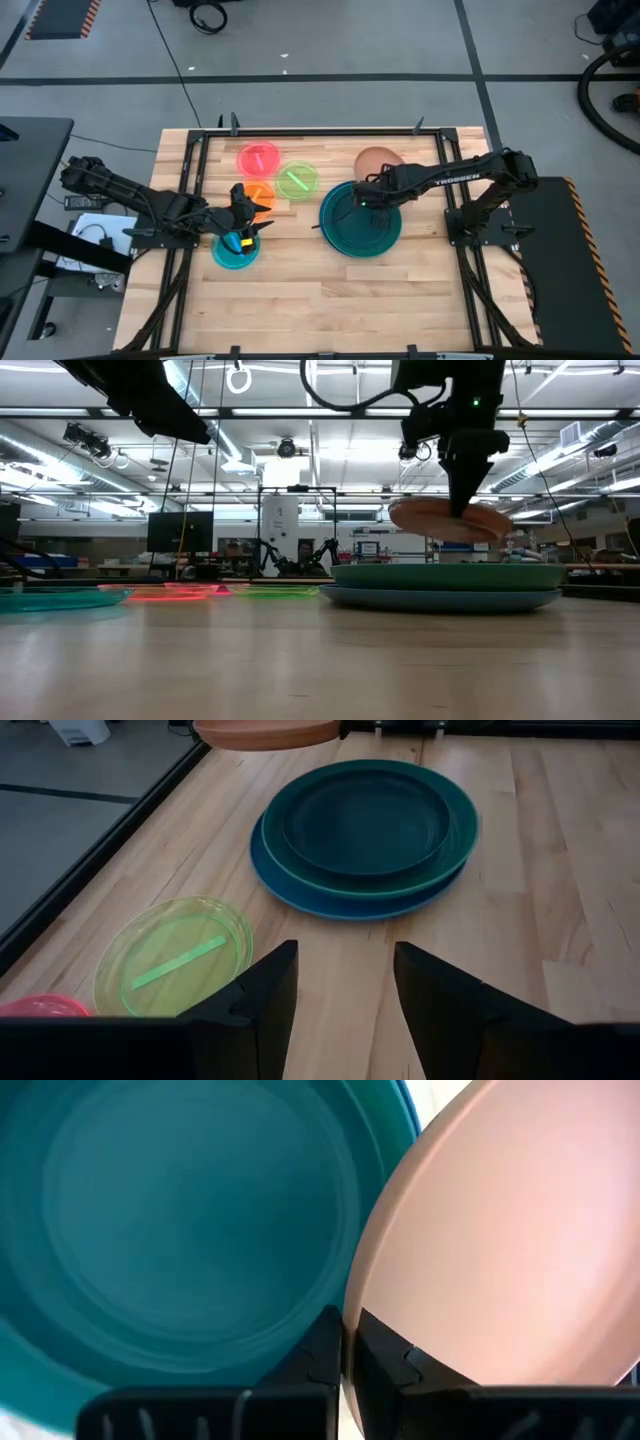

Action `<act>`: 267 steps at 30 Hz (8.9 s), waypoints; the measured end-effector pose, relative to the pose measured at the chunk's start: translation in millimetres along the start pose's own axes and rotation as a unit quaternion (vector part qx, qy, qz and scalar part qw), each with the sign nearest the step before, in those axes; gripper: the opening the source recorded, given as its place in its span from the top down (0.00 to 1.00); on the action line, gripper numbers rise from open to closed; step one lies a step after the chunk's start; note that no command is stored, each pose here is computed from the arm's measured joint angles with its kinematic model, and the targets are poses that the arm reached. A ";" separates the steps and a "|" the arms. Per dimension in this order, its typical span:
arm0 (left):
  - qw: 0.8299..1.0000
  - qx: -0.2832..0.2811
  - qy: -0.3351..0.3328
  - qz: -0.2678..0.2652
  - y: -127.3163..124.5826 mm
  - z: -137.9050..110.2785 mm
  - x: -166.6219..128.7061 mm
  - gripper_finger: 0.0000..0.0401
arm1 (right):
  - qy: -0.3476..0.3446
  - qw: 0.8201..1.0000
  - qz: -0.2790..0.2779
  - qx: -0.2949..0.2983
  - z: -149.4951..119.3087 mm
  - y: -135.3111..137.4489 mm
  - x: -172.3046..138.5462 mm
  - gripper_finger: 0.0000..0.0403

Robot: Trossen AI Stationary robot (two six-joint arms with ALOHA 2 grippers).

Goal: Stack plastic plates
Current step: Stack the brown plate on top of the dark blue plate, then stack the light blue plate on top of the brown plate

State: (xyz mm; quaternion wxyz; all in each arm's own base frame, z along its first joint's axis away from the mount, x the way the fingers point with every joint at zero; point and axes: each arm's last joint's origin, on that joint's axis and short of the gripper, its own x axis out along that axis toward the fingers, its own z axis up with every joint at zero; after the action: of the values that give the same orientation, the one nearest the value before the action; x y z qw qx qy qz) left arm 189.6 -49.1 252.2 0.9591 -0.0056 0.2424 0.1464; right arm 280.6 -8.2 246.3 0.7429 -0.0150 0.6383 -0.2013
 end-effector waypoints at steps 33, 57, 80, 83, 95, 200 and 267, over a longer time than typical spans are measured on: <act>1.000 -0.002 0.000 0.000 0.0 0.1 -0.1 0.57 | -0.122 0.988 0.090 -0.025 4.6 61.0 -49.2 0.95; 1.000 -0.005 0.000 0.000 0.0 0.1 -0.1 0.57 | -0.154 0.982 0.100 -0.032 -6.3 86.6 -33.8 0.95; 1.000 -0.005 0.000 0.000 0.0 0.1 -0.1 0.57 | -0.121 0.986 0.110 -0.039 -30.0 96.0 11.4 0.95; 1.000 -0.005 0.000 0.000 0.0 0.1 -0.1 0.57 | -0.118 0.986 0.110 -0.034 -32.0 96.2 15.0 0.95; 1.000 -0.005 0.000 0.000 0.0 0.1 -0.1 0.57 | -0.109 0.986 0.122 -0.035 -35.8 97.3 20.9 0.89; 0.899 0.205 0.359 0.142 -166.6 -120.6 -24.2 0.57 | -0.487 0.872 0.001 -0.055 4.6 92.5 22.2 0.82; 0.858 0.329 0.389 0.067 -172.5 -82.6 -4.0 0.99 | -0.482 0.875 0.011 -0.050 3.5 93.5 23.0 0.82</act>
State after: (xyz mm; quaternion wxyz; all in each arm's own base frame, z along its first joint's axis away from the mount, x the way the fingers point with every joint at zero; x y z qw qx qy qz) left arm 196.9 -222.0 170.9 0.7201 0.2702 0.6299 0.1076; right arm 312.5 69.6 199.1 0.9590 -0.1400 0.2100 -0.1291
